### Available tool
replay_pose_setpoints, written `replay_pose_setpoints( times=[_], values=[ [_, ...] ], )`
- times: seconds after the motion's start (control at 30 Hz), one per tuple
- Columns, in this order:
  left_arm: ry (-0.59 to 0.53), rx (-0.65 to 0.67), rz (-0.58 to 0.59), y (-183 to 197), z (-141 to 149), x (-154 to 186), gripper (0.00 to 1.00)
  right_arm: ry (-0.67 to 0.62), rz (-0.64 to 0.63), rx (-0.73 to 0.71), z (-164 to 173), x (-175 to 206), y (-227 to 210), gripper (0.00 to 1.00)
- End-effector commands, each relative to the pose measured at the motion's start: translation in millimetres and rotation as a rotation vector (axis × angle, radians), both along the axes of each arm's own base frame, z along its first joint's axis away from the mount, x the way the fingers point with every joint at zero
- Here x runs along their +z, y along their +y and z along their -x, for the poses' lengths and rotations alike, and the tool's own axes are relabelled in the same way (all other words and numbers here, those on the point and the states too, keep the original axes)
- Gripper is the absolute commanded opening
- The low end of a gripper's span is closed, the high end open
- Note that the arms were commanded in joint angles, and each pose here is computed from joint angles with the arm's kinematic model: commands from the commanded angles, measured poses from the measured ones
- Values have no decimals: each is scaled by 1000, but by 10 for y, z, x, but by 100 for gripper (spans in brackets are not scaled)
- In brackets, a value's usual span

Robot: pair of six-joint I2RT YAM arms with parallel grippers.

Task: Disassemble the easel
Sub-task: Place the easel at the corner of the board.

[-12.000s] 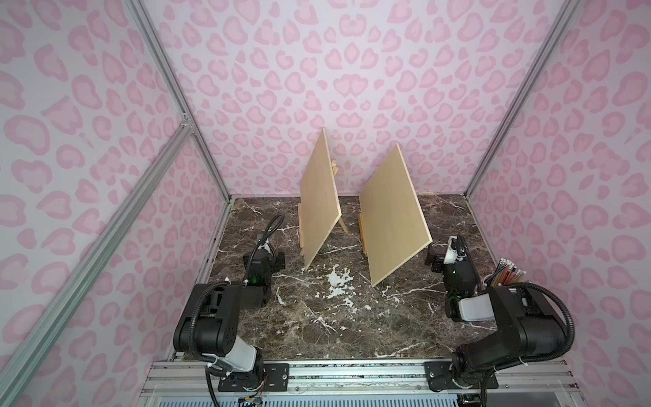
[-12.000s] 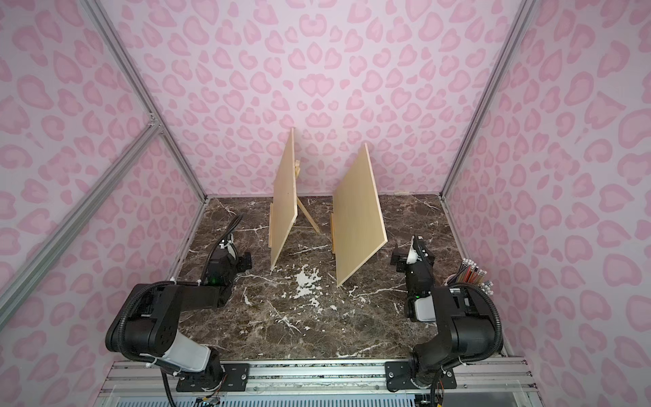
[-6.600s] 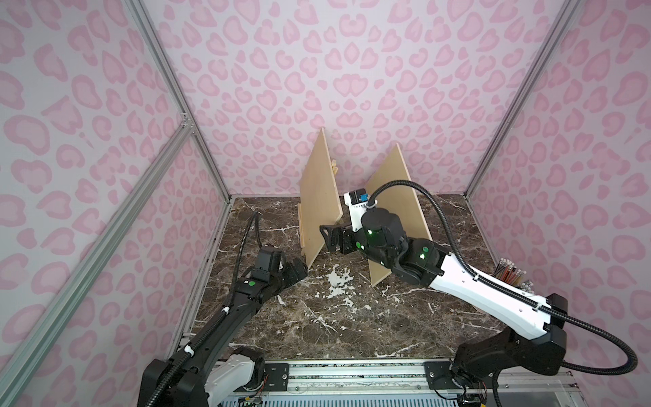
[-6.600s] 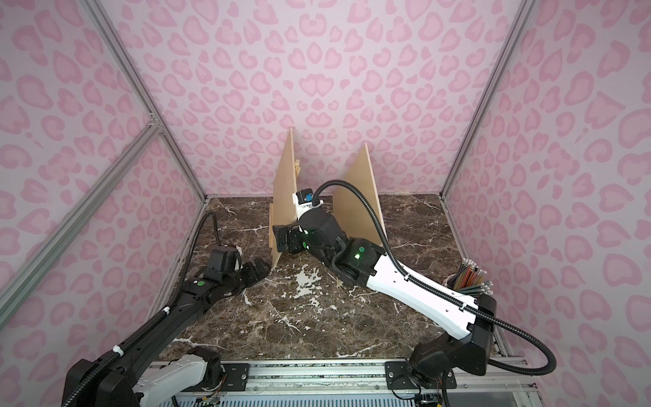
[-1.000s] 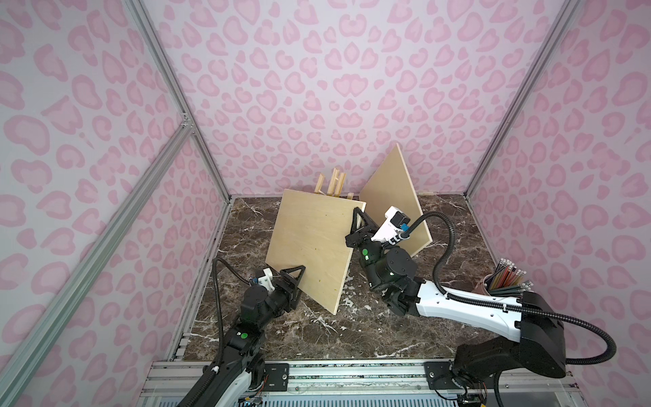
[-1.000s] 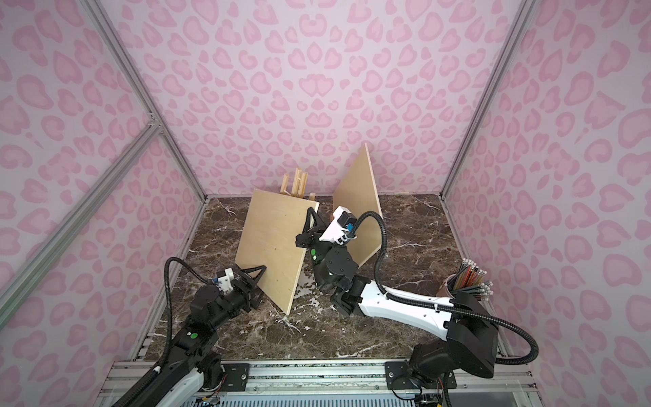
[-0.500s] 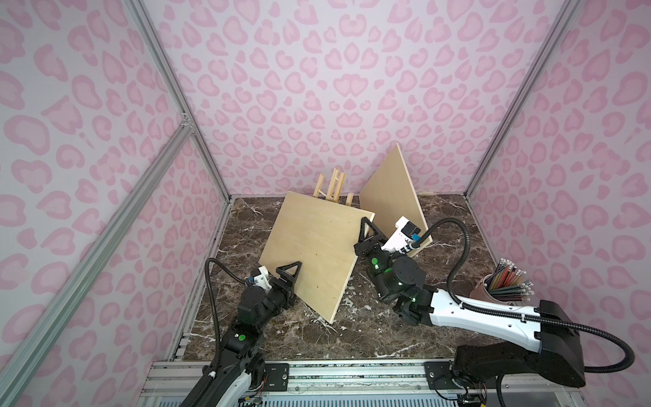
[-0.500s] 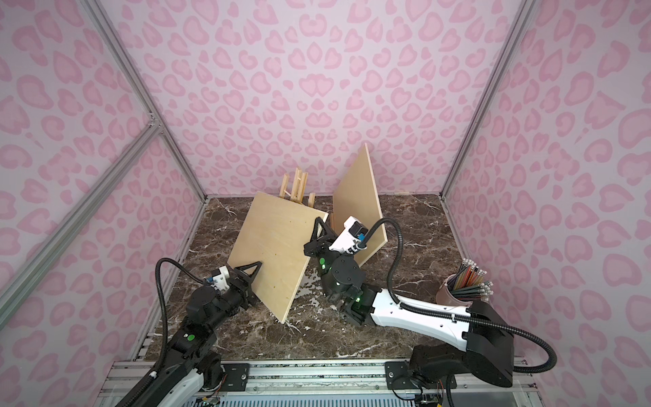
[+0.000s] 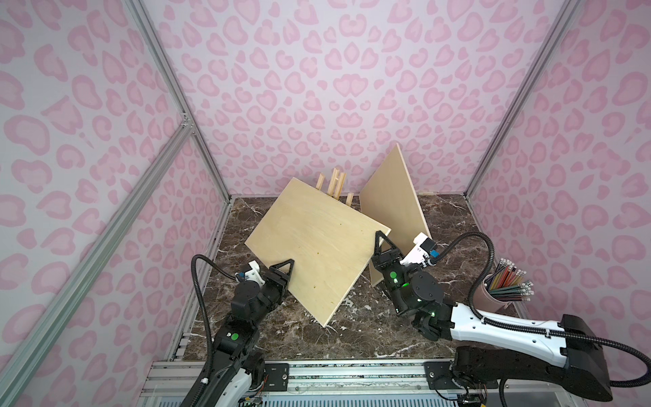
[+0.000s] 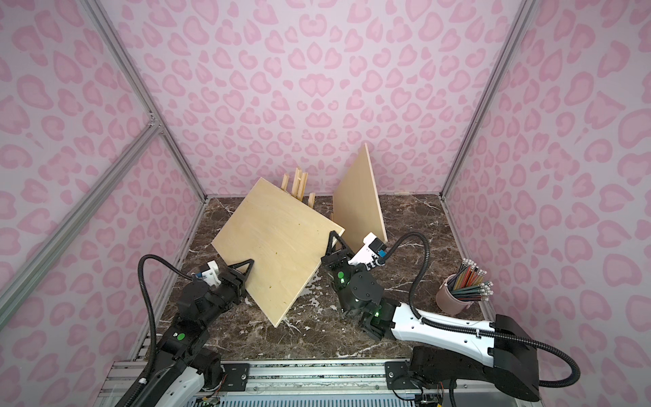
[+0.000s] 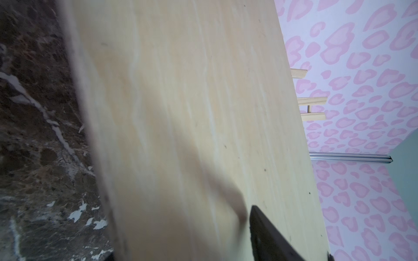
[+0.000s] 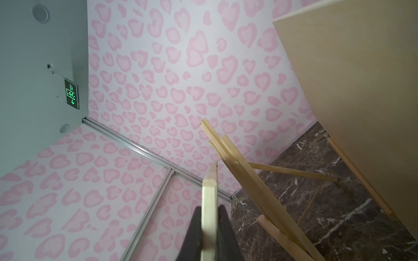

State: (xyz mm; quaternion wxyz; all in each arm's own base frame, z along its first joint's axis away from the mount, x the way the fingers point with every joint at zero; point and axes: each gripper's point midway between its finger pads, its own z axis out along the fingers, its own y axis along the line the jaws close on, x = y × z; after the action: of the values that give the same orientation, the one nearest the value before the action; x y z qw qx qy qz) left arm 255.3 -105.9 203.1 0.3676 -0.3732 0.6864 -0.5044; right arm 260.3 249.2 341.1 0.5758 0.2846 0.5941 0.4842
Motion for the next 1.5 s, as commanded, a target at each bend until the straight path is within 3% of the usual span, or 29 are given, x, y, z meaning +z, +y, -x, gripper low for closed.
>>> replay_pose_setpoints(
  times=[0.0, 0.23, 0.43, 0.53, 0.7, 1.07, 1.27, 1.47],
  values=[
    [-140, -35, 0, -42, 0, 390, 51, 17, -43, 131, 113, -94, 145, 0],
    [-165, -29, 23, -21, 4, 534, 49, 79, -52, 165, 197, -375, 50, 0],
    [-192, -39, 19, -15, 53, 797, 10, 128, -48, 189, 258, -546, -15, 0],
    [-232, -39, -1, 3, 86, 974, 9, 144, -31, 212, 281, -609, 9, 0],
    [-209, -29, -67, 54, 115, 1025, 3, 155, -11, 240, 304, -674, 57, 0],
    [-111, 27, -301, 339, 85, 1150, 3, 124, 126, 401, 406, -742, 421, 0],
    [-56, 27, -339, 479, 35, 1239, 3, 106, 159, 449, 448, -787, 514, 30],
    [-35, 25, -347, 559, -10, 1281, 3, 115, 191, 467, 470, -879, 521, 47]
  ],
)
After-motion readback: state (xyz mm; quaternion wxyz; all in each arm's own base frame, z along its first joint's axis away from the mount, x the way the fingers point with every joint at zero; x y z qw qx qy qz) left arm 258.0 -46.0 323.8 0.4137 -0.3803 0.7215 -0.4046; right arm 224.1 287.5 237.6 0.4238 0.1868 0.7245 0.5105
